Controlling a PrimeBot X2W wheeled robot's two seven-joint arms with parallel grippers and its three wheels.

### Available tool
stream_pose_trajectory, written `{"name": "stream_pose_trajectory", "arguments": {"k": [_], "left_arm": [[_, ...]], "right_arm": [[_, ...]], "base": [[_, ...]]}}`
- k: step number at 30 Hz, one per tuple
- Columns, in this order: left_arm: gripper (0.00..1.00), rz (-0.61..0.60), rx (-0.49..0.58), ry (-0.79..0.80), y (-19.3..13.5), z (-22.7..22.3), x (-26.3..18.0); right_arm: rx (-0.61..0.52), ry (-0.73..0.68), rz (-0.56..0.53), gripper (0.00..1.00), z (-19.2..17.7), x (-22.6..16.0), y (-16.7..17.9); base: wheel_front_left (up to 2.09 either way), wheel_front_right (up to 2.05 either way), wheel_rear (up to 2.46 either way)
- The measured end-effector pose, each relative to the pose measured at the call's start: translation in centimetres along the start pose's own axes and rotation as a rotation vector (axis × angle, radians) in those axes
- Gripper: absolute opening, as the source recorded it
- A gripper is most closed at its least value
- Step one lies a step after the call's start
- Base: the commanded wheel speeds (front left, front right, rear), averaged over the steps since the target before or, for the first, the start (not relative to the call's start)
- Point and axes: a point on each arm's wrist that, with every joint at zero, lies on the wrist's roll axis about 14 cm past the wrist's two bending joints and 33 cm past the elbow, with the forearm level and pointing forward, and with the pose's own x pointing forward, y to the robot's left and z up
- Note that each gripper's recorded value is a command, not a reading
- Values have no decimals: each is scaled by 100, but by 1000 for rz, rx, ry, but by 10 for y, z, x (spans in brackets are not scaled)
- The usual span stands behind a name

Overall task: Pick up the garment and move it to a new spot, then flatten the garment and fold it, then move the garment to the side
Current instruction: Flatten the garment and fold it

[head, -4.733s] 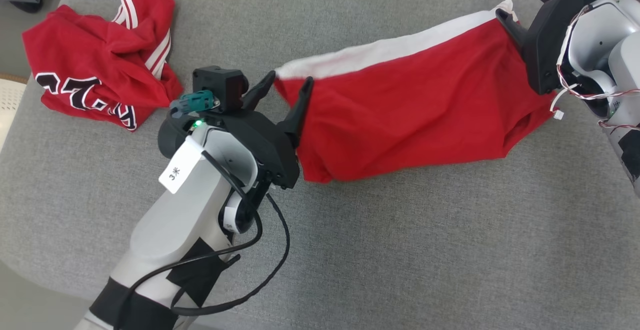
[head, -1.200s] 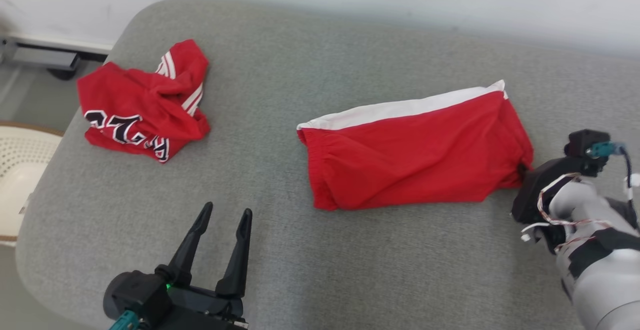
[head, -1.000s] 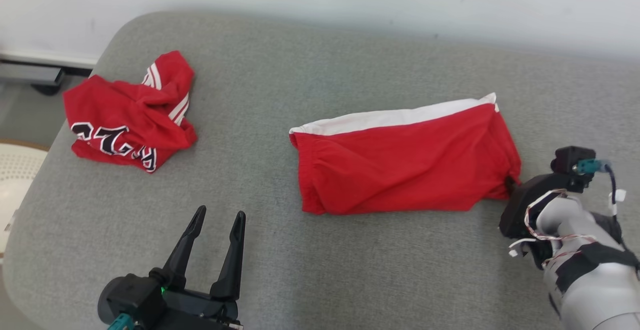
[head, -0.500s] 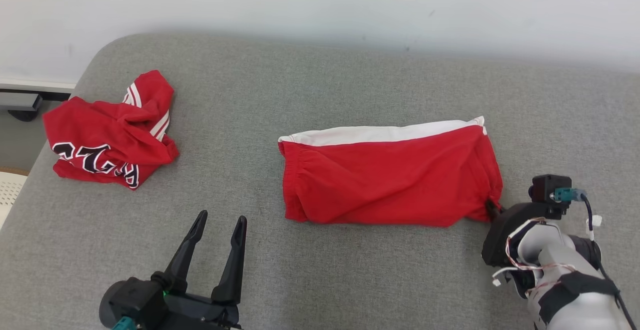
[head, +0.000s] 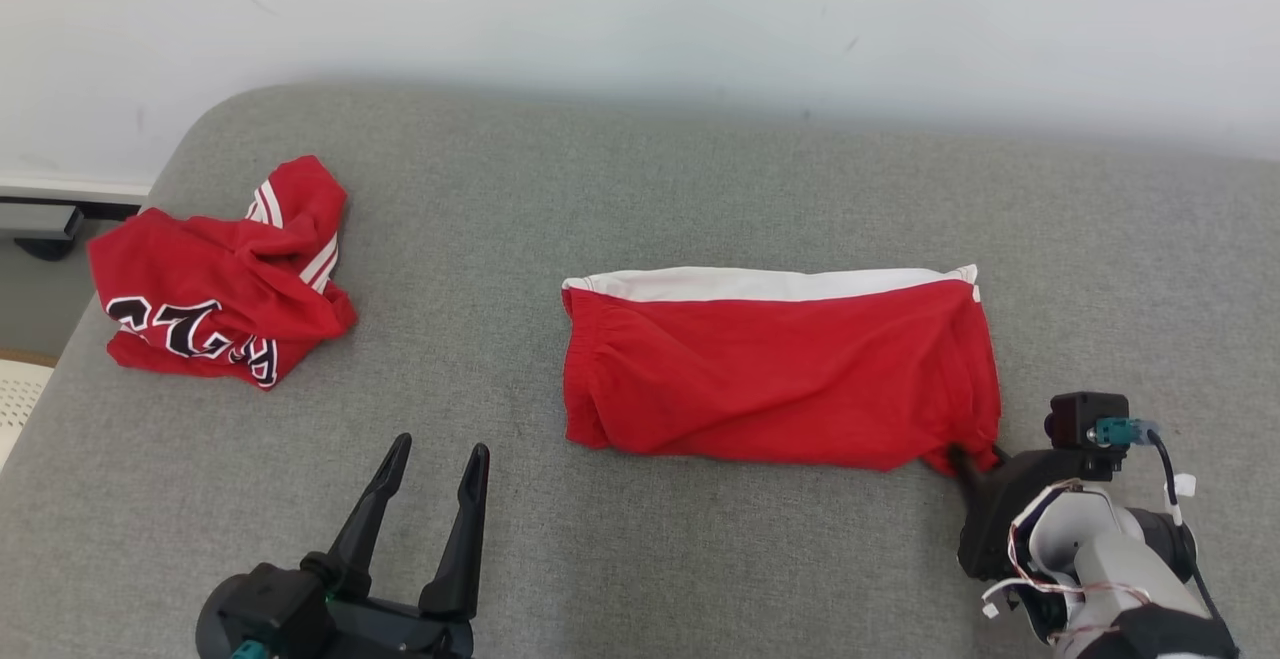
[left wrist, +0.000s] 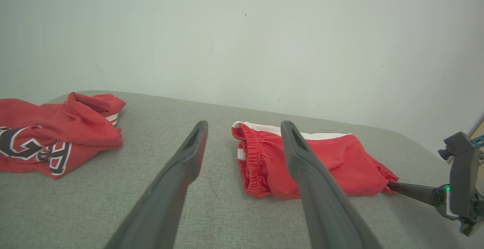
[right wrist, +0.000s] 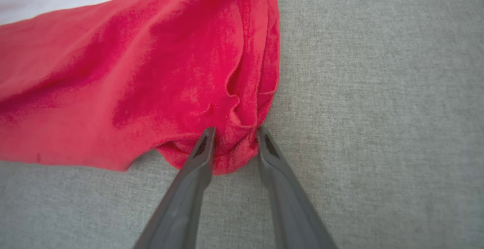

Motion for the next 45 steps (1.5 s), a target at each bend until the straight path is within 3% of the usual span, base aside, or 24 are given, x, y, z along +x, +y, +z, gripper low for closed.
{"name": "stream_pose_trajectory", "arguments": {"k": [9, 18, 31, 45], "left_arm": [[100, -6, 3, 3, -3, 0, -7], [100, 8, 10, -10, 0, 5, -16], [100, 44, 15, 77, 7, -20, -23], [100, 70, 26, 120, 13, -28, -22]], "right_arm": [[-28, -43, -20, 100, 3, -26, -10], [-63, -229, -55, 100, 29, -67, -24], [-61, -508, -25, 100, 48, -120, -17], [-48, -645, -37, 100, 51, -148, -21]], "base": [[0, 0, 0], [0, 0, 0], [0, 0, 0], [0, 0, 0]]}}
